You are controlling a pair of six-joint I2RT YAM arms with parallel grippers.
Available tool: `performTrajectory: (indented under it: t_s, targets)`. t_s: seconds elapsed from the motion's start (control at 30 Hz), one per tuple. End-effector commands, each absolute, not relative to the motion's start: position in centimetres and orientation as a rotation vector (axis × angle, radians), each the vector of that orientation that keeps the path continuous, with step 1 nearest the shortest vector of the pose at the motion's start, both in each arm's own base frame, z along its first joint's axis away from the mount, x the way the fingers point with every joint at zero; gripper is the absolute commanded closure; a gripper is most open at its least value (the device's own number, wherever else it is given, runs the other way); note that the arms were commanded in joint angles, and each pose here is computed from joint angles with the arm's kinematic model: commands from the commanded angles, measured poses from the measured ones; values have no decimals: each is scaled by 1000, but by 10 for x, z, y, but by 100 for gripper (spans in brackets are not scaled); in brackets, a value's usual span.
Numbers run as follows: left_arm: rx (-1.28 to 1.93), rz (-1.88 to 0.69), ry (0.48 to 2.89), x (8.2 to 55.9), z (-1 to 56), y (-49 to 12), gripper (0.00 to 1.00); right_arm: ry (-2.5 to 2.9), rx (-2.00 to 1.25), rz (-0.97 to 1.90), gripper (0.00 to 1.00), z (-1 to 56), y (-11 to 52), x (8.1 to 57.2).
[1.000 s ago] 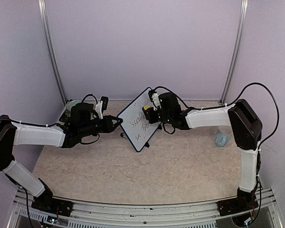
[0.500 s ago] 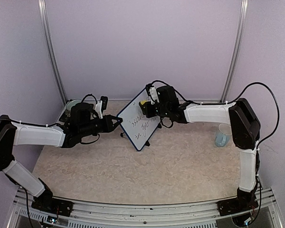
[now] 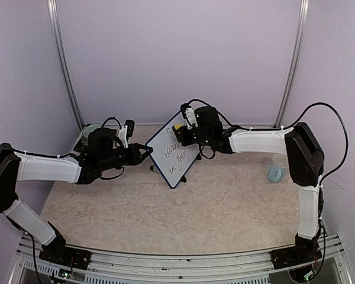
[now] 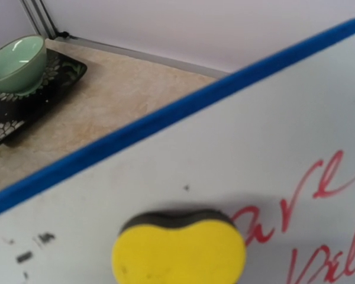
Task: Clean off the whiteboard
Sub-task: Erase the whiteboard at the center of the board.
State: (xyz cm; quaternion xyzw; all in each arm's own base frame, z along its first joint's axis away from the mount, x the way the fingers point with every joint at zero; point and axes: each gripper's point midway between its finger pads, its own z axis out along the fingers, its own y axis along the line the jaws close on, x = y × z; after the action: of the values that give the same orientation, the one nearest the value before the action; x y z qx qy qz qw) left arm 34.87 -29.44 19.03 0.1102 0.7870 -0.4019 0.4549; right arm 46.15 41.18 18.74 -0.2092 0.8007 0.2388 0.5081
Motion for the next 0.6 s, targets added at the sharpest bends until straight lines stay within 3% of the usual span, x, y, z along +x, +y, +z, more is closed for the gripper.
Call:
performTrajectory:
  t_s: [0.0, 0.57]
  targets:
    - [347, -1077, 1944, 333, 191, -309, 100, 1941, -603, 610, 87, 167, 434, 441]
    - [350, -1078, 1934, 331, 195, -308, 100, 1822, -785, 767, 87, 174, 465, 395]
